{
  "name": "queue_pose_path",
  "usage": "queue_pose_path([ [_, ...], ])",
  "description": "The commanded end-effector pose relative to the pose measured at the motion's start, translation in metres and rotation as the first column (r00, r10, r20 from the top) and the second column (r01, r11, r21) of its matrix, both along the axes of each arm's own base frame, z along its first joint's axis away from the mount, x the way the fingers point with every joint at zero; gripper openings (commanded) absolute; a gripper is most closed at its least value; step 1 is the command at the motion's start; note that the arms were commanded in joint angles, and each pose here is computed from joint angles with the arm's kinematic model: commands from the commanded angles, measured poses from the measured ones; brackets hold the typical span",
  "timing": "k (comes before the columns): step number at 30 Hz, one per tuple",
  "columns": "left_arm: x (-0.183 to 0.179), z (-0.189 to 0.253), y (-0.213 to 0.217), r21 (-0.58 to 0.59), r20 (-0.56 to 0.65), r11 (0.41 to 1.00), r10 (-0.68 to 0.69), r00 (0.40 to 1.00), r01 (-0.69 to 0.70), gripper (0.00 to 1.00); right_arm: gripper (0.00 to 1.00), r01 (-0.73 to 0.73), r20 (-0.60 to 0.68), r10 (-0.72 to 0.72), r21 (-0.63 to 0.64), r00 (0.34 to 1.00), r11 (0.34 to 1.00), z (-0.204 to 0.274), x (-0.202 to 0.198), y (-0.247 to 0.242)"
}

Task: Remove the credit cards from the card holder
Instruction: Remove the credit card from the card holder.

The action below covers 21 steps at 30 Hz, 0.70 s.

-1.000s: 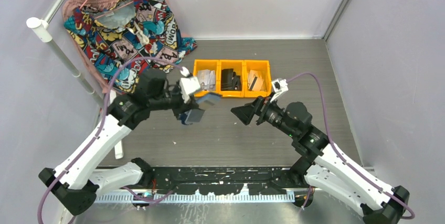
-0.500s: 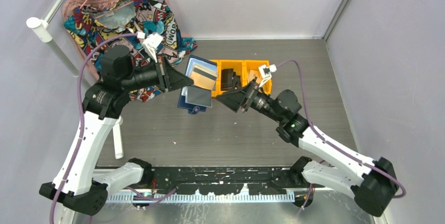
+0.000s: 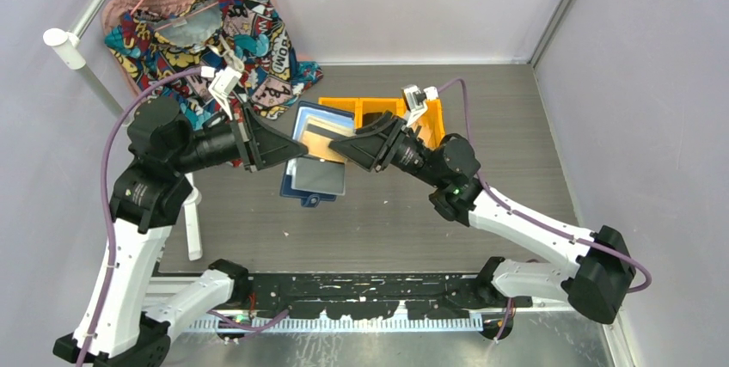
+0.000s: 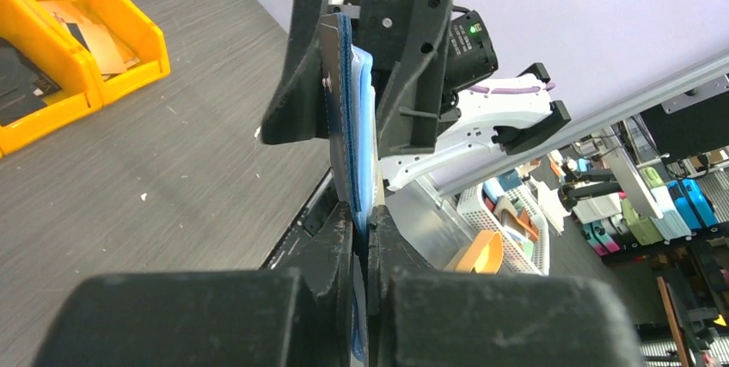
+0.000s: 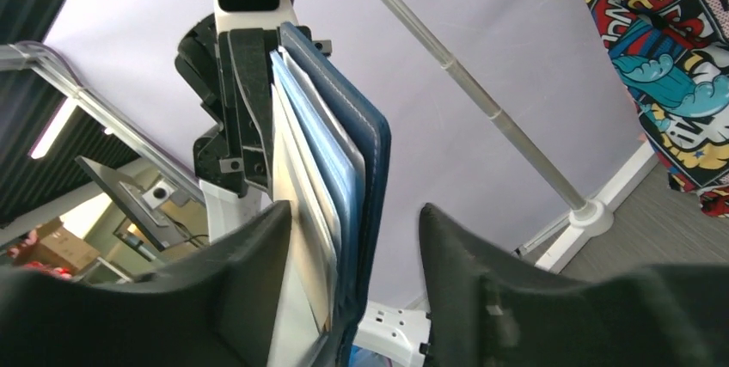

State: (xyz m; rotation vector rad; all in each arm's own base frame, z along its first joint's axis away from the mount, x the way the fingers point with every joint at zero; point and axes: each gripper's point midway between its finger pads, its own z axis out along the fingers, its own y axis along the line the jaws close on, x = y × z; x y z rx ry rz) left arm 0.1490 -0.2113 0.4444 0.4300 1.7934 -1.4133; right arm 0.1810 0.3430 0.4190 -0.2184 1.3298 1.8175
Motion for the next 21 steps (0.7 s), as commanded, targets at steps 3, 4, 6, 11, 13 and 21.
queue_pose_path([
  [3, -0.005, 0.001, 0.003, -0.012, 0.035, 1.0, 0.008, 0.999, -0.008, 0.03, 0.29, -0.048, 0.062, 0.041, 0.112, 0.997, 0.993, 0.042, -0.016, -0.009],
  [4, -0.005, -0.004, 0.005, 0.004, 0.038, 1.0, 0.016, 0.999, -0.016, 0.11, 0.2, -0.047, 0.064, 0.041, 0.091, 0.997, 0.995, 0.04, -0.018, -0.01],
  [6, -0.006, -0.017, 0.008, 0.055, 0.03, 0.998, 0.02, 0.999, -0.022, 0.44, 0.08, -0.045, 0.068, 0.044, 0.019, 0.997, 0.999, 0.031, -0.021, -0.01],
  [11, -0.015, -0.057, 0.019, 0.249, 0.036, 0.968, -0.04, 0.999, 0.03, 0.72, 0.01, -0.09, 0.061, 0.114, -0.305, 0.992, 0.948, -0.01, -0.036, -0.006],
  [13, -0.024, -0.068, 0.023, 0.301, 0.043, 0.951, -0.095, 0.995, 0.078, 0.73, 0.01, -0.155, 0.045, 0.192, -0.424, 0.98, 0.892, -0.023, -0.044, -0.002],
  [21, -0.043, -0.101, 0.023, 0.368, 0.028, 0.895, -0.283, 0.959, 0.253, 0.72, 0.01, -0.311, -0.017, 0.392, -0.639, 0.92, 0.703, -0.058, -0.071, 0.013],
])
